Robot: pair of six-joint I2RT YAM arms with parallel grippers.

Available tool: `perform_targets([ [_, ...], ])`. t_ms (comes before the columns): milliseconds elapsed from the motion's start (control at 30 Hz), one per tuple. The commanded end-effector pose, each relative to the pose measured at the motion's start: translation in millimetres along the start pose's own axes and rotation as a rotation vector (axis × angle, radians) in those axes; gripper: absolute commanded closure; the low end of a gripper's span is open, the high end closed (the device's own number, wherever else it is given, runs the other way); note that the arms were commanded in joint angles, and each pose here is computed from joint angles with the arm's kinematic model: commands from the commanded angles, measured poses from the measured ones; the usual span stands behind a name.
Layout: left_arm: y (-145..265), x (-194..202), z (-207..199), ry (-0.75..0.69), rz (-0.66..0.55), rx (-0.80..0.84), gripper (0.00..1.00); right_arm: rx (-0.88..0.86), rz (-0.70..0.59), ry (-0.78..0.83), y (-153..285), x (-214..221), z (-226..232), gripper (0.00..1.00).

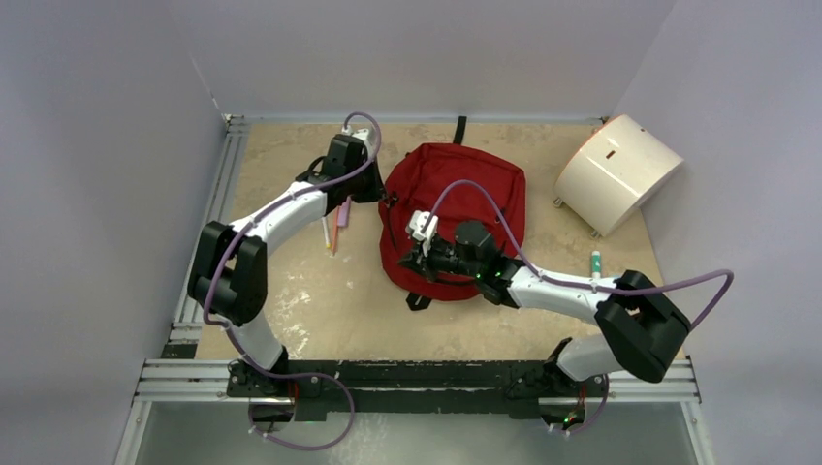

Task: Pack the student bag
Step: Zip the student bag at the center of the board.

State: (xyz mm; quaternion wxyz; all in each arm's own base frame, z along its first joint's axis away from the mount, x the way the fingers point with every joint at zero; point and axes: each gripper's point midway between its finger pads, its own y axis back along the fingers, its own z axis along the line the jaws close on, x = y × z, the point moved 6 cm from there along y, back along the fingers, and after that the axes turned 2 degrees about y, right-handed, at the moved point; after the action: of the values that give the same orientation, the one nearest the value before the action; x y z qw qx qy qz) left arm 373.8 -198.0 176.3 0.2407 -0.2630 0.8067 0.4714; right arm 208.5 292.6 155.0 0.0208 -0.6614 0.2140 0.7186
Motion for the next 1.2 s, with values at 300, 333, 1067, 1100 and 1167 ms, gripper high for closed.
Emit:
perform_targets([
  [300,-34,-56,-11,-0.096,-0.159,0.006,1.0,-0.194,-0.05,0.098,19,-9,31,1.0],
  [333,-36,-57,-10,-0.099,-0.162,-0.001,1.0,-0.198,-0.05,0.098,19,-9,31,1.0],
  [1067,-41,-84,-23,-0.139,-0.187,0.015,0.95,-0.037,-0.111,0.025,15,-18,15,1.0],
  [1100,-34,-85,-25,-0.138,-0.194,0.015,0.88,-0.027,-0.11,0.011,12,-18,13,1.0],
  [1167,-16,-89,-26,-0.128,-0.221,0.011,0.76,-0.018,-0.119,-0.011,6,-23,10,1.0],
])
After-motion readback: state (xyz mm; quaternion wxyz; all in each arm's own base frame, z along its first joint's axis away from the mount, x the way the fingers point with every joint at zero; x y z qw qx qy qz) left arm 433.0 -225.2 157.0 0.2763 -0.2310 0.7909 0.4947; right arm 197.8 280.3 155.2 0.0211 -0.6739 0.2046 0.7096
